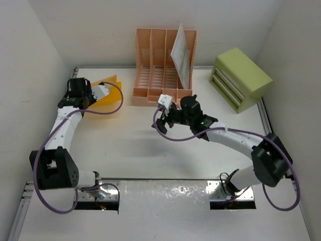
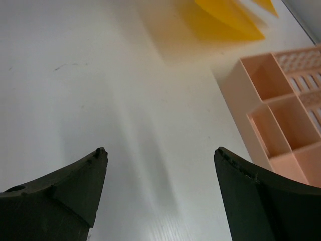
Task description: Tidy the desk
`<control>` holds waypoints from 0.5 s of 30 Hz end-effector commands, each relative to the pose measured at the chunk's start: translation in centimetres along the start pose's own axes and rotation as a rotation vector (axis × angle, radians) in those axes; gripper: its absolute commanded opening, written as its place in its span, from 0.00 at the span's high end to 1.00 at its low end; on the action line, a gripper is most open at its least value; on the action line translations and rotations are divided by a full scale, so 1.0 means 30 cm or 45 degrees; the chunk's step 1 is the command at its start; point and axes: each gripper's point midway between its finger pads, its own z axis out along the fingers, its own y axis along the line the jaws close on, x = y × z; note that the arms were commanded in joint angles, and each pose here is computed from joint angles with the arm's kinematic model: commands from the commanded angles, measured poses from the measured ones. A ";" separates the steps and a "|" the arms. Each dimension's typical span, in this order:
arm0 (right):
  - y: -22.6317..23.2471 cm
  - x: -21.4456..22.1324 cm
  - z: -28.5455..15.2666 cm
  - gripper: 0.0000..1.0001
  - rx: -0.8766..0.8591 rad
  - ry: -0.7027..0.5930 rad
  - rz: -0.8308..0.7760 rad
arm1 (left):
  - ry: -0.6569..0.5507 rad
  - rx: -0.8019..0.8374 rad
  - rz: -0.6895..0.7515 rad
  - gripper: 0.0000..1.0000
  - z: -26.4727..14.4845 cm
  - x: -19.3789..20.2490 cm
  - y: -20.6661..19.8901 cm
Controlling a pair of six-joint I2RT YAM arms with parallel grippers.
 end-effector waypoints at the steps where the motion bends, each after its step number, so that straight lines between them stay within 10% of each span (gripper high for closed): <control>1: 0.031 -0.117 0.084 0.15 -0.103 -0.134 -0.217 | 0.007 0.104 0.031 1.00 -0.124 0.012 -0.004; 15: 0.001 -0.248 0.435 0.11 -0.123 -0.345 -0.264 | -0.112 0.174 0.196 1.00 -0.487 -0.040 0.103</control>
